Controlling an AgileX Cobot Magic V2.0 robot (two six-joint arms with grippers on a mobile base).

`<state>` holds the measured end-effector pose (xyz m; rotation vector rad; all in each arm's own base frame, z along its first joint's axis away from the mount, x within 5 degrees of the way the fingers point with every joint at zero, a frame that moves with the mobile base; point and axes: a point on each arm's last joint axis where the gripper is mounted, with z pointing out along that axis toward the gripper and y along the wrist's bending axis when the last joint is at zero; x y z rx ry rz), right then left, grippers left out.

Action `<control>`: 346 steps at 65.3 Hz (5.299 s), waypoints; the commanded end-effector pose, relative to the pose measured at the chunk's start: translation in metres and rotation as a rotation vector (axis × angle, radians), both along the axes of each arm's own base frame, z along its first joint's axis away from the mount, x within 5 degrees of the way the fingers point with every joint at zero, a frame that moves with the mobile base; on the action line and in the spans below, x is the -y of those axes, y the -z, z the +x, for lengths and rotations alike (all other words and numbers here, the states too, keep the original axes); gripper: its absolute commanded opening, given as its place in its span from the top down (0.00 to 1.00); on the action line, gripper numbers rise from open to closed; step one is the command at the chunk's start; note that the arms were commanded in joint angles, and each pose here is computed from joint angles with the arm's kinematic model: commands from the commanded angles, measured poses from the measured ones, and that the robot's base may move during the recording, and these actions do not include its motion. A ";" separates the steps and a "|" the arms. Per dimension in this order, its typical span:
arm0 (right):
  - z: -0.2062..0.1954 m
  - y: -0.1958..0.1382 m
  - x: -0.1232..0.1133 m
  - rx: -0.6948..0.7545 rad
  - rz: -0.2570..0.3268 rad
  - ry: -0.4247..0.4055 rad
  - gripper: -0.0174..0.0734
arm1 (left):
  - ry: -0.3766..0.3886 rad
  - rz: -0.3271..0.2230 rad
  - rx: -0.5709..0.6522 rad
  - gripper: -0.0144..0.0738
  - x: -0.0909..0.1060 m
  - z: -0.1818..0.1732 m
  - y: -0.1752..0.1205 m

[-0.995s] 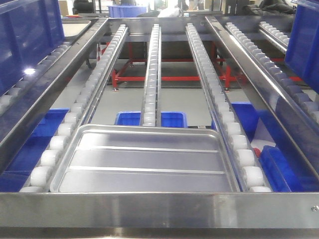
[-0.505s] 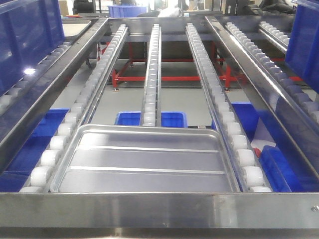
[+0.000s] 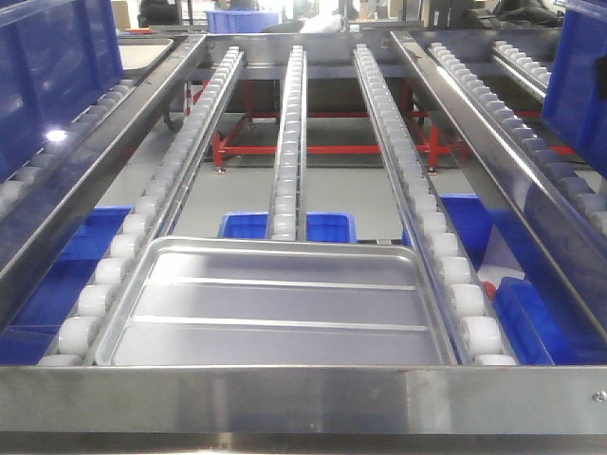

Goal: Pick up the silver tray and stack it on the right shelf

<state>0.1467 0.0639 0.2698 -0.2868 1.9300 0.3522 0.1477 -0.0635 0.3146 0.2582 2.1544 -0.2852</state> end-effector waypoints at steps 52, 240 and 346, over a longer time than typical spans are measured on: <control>0.108 0.033 -0.062 -0.704 0.109 0.263 0.72 | -0.155 0.020 -0.456 0.94 0.084 0.076 0.044; 0.145 0.055 -0.090 -0.758 0.033 0.271 0.37 | -0.065 0.168 -0.578 0.64 0.126 0.139 0.088; 0.148 0.068 -0.092 -0.781 0.019 0.276 0.37 | -0.085 0.207 -0.658 0.64 0.128 0.143 0.113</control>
